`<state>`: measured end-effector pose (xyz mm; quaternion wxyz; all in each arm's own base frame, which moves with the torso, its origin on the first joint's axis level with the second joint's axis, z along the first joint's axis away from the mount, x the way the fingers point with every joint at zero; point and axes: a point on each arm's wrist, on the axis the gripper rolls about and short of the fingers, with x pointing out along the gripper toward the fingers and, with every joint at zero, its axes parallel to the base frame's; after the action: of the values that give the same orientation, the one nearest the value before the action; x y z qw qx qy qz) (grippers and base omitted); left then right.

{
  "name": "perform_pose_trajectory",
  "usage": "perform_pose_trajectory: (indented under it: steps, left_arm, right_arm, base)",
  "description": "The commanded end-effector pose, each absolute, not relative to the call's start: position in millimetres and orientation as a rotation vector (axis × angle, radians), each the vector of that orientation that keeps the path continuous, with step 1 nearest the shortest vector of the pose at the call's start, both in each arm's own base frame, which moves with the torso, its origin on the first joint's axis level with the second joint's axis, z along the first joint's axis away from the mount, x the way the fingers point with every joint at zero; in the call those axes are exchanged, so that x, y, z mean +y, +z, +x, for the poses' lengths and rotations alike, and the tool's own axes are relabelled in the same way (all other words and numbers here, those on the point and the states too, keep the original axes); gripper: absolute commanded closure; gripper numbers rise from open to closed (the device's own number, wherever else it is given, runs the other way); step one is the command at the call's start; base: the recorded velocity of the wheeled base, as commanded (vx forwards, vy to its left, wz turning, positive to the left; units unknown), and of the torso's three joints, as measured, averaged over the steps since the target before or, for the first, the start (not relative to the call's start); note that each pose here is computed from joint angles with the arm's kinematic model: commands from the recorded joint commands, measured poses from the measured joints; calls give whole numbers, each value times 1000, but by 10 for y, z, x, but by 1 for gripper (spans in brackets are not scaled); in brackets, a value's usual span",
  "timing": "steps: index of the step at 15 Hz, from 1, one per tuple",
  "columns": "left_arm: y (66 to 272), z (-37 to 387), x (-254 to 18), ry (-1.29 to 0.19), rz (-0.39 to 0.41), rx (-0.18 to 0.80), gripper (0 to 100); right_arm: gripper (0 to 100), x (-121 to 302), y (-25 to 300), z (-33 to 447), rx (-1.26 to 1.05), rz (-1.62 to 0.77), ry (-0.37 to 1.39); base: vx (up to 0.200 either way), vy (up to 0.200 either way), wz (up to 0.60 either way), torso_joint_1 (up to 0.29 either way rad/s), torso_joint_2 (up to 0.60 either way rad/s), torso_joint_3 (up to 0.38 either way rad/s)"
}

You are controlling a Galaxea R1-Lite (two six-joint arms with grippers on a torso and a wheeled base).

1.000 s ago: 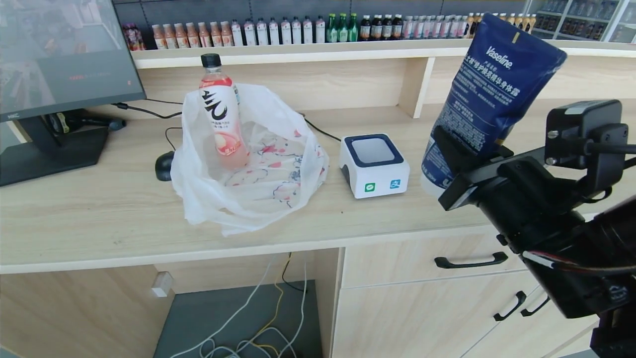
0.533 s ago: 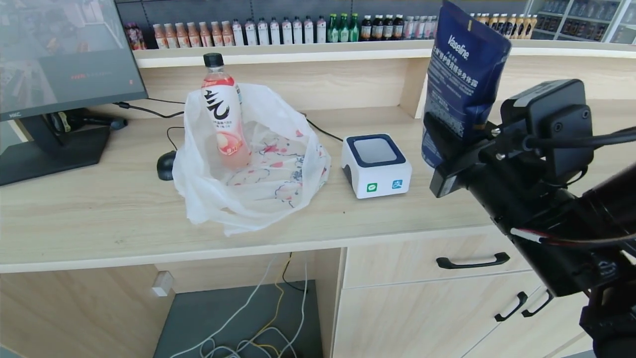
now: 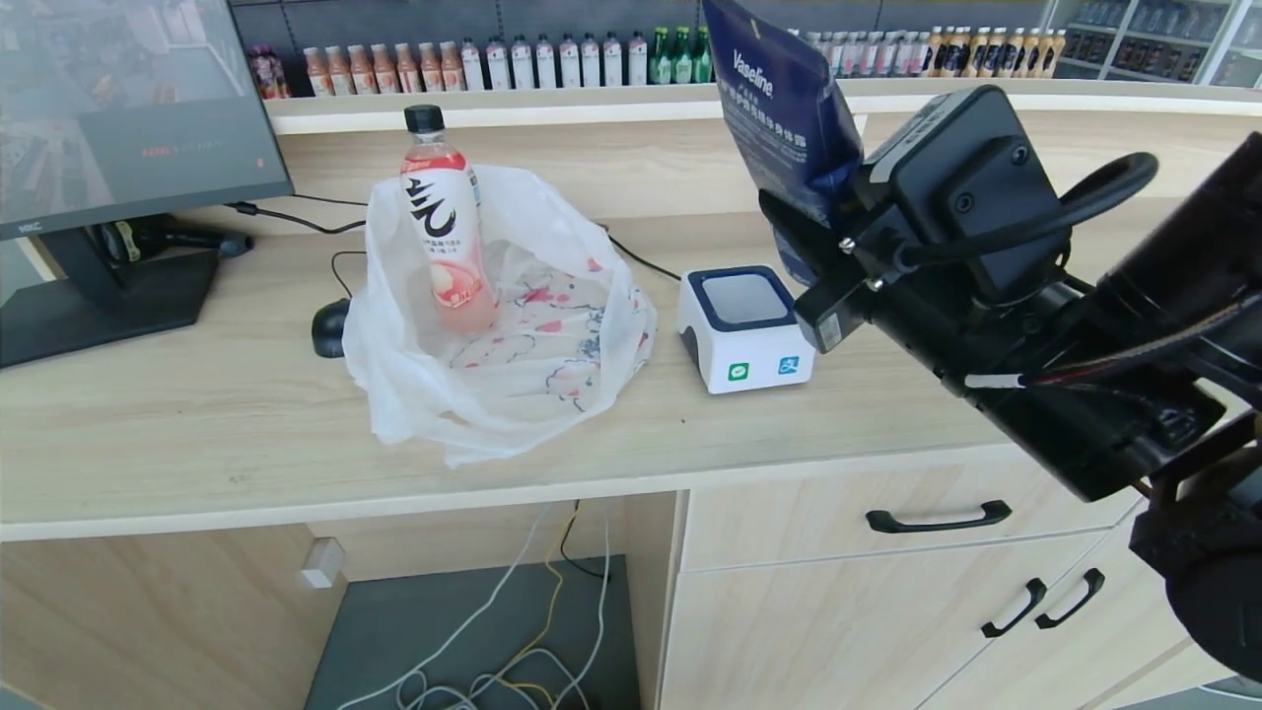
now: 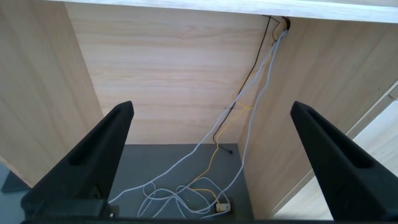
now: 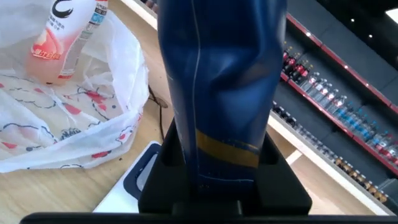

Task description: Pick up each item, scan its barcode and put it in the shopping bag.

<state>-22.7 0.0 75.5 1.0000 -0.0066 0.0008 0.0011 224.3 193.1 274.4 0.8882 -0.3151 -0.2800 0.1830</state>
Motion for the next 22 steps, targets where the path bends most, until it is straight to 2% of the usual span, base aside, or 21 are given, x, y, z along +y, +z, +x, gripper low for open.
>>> perform_pose_trajectory:
  steps: [1,5,12,19,22]
  left_arm:
    - [755,-227,0,3,-14,2,0]
    - [755,-227,0,3,-14,2,0]
    - [755,-227,0,3,-14,2,0]
    - [755,-227,0,3,-14,2,0]
    - [755,-227,0,2,-14,2,0]
  right_arm:
    - [100,1917,2768,2276,-595,-680,401]
    - [100,1756,2774,2507,-602,-814,490]
    - [100,1785,2714,2807,-631,-990,627]
    - [100,1704,2585,2999,-621,-1064,694]
    - [100,1649,2721,3156,-625,-1106,696]
  base:
    - [0,0,0,0,0,0]
    - [0,0,0,0,0,0]
    - [0,0,0,0,0,0]
    - [0,0,0,0,0,0]
    - [0,0,0,0,0,0]
